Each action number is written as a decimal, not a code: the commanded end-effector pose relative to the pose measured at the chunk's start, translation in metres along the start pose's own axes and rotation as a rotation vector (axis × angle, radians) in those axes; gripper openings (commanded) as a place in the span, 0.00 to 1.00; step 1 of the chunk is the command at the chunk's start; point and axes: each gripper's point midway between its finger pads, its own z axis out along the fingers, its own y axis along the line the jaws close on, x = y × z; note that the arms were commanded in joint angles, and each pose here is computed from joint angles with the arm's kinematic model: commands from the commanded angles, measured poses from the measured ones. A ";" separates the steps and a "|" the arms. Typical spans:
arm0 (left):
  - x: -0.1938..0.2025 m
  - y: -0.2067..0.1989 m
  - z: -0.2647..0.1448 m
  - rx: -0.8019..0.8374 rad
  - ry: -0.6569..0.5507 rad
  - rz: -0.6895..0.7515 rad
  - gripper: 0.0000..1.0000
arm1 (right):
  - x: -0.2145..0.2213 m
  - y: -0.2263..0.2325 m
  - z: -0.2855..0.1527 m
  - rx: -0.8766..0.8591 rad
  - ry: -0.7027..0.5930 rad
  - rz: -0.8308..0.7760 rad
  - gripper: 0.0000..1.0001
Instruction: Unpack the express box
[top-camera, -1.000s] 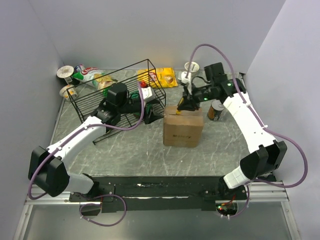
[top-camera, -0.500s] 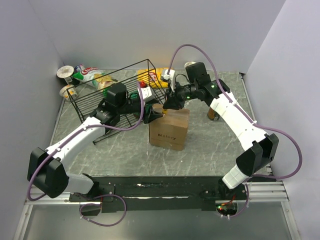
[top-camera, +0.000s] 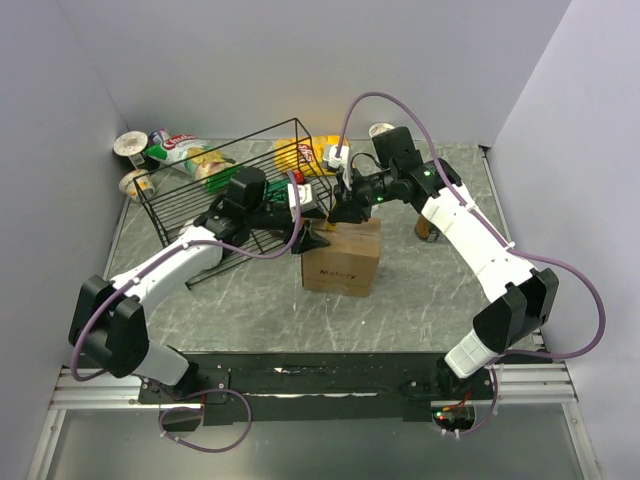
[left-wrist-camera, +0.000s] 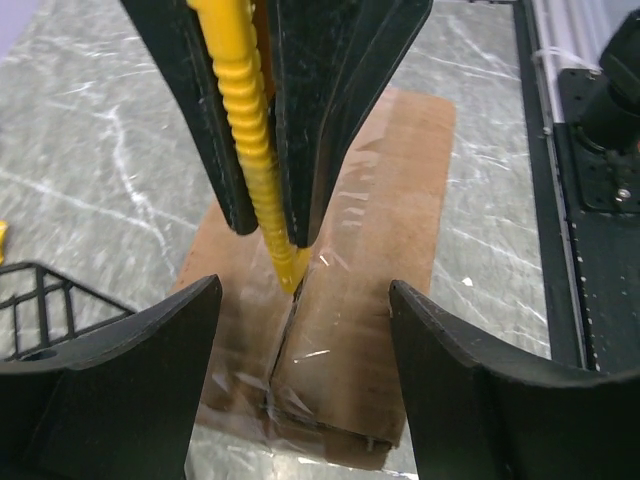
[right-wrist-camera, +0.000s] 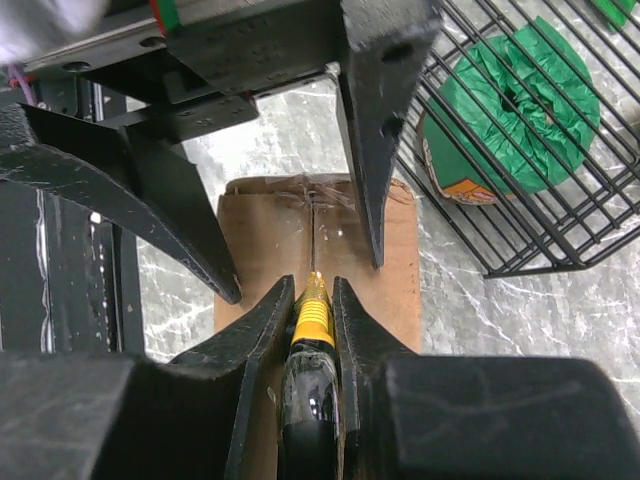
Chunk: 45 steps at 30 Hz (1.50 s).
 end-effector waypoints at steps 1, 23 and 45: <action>0.039 -0.006 0.004 0.053 0.091 -0.057 0.72 | -0.004 0.008 -0.009 -0.021 -0.003 -0.044 0.00; 0.074 0.001 0.009 0.073 0.171 -0.160 0.65 | 0.017 -0.003 -0.059 0.017 0.007 -0.003 0.00; 0.085 0.015 0.016 0.015 0.210 -0.235 0.62 | 0.040 0.002 -0.079 0.163 0.118 0.133 0.00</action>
